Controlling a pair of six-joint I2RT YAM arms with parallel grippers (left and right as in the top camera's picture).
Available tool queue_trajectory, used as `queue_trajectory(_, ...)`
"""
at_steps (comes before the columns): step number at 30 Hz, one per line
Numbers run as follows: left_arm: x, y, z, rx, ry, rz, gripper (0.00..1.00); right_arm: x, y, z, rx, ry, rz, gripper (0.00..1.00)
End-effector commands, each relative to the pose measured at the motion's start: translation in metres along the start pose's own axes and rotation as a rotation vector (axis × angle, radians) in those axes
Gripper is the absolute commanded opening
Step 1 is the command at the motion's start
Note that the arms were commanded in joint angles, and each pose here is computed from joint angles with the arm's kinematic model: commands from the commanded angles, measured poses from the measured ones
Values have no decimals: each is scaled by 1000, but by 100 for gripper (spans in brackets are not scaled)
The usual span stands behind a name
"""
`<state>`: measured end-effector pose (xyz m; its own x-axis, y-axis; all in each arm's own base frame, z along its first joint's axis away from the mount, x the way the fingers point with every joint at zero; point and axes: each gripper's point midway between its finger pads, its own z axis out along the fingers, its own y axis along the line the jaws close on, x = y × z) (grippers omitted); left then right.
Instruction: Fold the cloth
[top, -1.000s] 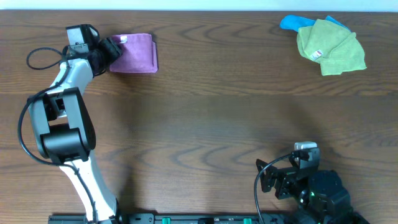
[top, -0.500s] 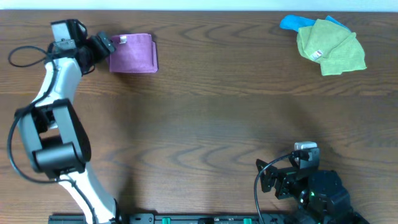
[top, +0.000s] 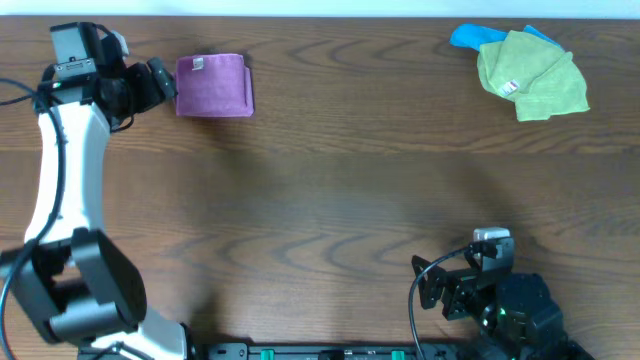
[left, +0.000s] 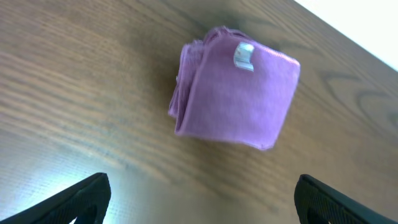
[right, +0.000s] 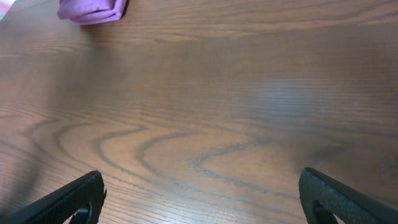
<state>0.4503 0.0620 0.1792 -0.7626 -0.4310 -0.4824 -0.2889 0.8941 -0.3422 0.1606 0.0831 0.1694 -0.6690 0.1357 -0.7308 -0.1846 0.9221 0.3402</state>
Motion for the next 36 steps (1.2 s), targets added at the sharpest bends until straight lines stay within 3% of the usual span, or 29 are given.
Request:
queue_trajectory(1, -7, -8, -32, 3, -47, 87, 95, 0, -3, 0, 14, -4, 17, 99)
queue_trajectory(15, 18, -21, -103, 9, -60, 62, 96, 0, -3, 0, 14, -4, 17, 99)
queue_trajectory(18, 20, -23, -112, 12, -71, 66, 100, 0, -3, 0, 14, -4, 17, 99)
queue_trajectory(20, 32, -22, -119, 4, -36, 74, 95, 0, -3, 0, 14, -4, 17, 99)
queue_trajectory(31, 108, -10, -151, -33, 210, 223, 95, 0, -3, 0, 14, -4, 17, 99)
queue_trajectory(36, 126, -8, -158, -22, 192, 303, 96, 0, -3, 0, 14, -4, 17, 99)
